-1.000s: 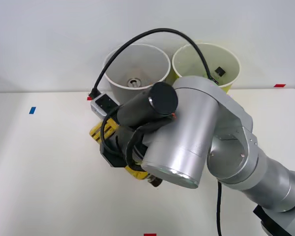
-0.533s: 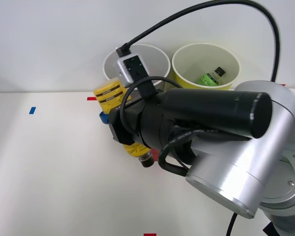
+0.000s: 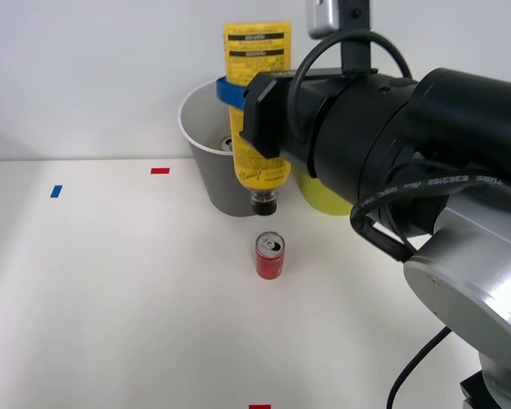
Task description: Put cans in the gray bin, plastic bottles in the light green bin
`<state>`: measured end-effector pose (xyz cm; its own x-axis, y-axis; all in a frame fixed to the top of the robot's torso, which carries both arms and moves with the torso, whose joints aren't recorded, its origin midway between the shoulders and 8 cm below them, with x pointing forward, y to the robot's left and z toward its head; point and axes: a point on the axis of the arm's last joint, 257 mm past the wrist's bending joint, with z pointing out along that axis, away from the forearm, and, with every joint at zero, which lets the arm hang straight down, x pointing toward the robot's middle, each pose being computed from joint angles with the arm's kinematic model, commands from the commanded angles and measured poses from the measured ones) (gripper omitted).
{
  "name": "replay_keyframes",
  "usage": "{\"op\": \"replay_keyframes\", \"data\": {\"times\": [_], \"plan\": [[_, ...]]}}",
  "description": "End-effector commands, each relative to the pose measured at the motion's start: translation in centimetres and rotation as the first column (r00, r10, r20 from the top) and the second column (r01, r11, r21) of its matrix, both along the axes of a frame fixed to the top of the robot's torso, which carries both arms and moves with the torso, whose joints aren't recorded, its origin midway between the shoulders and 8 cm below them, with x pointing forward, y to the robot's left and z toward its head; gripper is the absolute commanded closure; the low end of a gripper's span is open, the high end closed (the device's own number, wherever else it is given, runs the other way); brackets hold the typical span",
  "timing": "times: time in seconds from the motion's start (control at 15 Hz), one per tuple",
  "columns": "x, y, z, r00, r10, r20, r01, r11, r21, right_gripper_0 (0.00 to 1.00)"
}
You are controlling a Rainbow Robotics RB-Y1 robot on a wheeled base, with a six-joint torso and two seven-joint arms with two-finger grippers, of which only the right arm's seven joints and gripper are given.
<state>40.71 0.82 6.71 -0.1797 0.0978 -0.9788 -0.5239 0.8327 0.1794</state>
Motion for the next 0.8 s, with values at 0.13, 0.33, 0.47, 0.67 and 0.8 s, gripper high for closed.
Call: {"op": "replay_keyframes", "data": {"times": [0.13, 0.33, 0.47, 0.67, 0.8], "plan": [[1.8, -3.2, 2.7, 0.992, -0.111, 0.058, 0.107, 0.992, 0.072, 1.00], [2.4, -4.4, 3.6, 0.983, -0.169, 0.077, 0.161, 0.982, 0.103, 1.00], [2.8, -5.1, 4.4, 0.974, -0.206, 0.092, 0.193, 0.972, 0.133, 1.00], [4.4, -6.0, 6.7, 0.952, -0.256, 0.167, 0.223, 0.955, 0.193, 1.00], [6.1, -7.4, 8.4, 0.933, -0.290, 0.215, 0.238, 0.942, 0.236, 1.00]]}}
